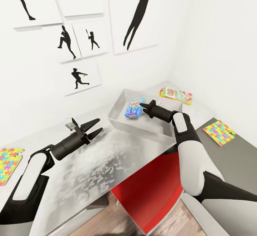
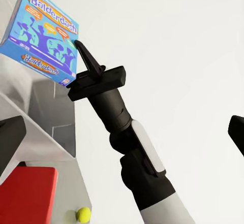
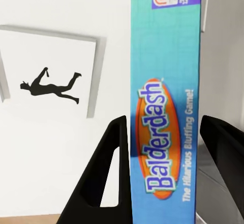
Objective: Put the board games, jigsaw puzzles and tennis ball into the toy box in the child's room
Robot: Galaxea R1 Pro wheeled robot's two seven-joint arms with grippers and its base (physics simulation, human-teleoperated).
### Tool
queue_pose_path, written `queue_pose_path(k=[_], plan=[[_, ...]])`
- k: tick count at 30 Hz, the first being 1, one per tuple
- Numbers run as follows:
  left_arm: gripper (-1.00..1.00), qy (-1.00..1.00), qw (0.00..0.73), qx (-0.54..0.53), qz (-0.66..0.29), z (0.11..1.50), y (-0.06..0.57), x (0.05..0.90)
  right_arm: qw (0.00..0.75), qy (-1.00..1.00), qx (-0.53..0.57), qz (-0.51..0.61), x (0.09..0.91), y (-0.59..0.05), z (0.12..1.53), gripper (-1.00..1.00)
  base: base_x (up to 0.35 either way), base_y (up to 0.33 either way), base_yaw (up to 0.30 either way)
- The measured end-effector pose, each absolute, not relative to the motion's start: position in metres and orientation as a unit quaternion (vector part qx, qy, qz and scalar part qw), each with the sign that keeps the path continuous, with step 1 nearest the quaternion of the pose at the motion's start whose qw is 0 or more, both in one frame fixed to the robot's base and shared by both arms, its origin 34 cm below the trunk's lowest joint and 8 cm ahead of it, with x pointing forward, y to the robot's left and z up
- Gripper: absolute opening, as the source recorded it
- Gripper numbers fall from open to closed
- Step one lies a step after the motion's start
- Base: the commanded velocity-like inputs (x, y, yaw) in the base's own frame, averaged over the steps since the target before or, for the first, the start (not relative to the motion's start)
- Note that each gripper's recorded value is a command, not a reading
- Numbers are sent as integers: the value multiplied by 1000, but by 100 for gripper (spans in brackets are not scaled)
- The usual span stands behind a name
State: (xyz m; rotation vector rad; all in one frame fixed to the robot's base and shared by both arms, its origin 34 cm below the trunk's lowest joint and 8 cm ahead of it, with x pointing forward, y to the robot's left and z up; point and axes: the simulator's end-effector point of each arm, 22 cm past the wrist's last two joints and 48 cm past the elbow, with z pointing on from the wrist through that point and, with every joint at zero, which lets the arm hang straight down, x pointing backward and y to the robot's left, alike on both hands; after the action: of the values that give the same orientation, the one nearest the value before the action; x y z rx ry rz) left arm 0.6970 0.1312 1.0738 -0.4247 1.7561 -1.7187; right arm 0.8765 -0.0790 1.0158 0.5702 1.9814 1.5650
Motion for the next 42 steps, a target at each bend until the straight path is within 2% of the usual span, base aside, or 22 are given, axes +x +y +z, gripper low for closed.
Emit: queue_pose_path(k=[42], plan=[[100,667,318,-161,-654,1074,131,697,227,734,199,609,894,-36,1035,-100,0,0,0]])
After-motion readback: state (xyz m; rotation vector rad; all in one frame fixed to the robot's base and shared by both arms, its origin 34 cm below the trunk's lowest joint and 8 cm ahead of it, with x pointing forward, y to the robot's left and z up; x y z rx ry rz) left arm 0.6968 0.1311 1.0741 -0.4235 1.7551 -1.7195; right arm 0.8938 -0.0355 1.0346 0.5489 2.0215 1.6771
